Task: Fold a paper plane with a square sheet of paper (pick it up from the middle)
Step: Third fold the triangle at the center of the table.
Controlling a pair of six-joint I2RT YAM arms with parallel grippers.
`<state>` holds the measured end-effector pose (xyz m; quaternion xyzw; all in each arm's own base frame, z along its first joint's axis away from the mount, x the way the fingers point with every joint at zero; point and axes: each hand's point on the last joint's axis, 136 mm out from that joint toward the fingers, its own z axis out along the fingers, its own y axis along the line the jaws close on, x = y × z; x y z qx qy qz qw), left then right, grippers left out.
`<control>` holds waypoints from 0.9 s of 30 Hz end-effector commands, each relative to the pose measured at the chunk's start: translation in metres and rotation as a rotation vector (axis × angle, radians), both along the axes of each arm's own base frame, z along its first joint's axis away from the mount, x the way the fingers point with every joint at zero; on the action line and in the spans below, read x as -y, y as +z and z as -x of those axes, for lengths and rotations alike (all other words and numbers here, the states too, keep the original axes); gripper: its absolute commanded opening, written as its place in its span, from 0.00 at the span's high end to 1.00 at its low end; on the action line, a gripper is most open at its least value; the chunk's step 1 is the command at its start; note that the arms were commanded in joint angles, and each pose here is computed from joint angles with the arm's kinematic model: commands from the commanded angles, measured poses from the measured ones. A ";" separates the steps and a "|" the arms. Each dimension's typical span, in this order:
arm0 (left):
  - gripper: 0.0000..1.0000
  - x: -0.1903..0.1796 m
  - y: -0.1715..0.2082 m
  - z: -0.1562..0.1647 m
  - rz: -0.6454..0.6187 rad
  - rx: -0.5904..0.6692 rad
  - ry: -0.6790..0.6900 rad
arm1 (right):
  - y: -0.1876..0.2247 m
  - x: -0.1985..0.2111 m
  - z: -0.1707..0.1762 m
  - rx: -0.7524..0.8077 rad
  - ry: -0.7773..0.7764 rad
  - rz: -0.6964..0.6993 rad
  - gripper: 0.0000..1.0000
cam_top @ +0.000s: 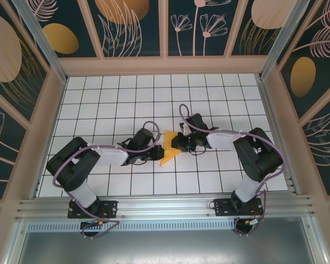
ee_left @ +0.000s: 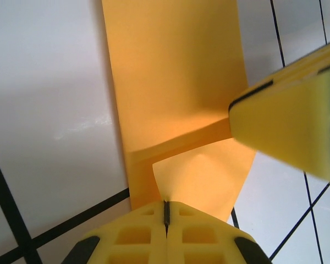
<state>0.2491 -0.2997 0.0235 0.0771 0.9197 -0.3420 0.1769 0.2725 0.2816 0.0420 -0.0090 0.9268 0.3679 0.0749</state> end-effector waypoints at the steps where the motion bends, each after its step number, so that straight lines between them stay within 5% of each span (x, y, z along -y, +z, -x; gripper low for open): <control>1: 0.97 -0.005 -0.007 -0.003 -0.038 0.008 -0.002 | 0.003 0.006 -0.020 0.047 -0.022 0.074 0.85; 13: 0.96 -0.002 -0.002 -0.005 -0.033 0.021 -0.013 | -0.040 0.014 -0.037 0.025 0.021 0.278 0.92; 27: 0.94 0.000 0.002 -0.011 -0.048 0.047 -0.024 | -0.054 0.016 -0.028 0.009 0.076 0.307 0.94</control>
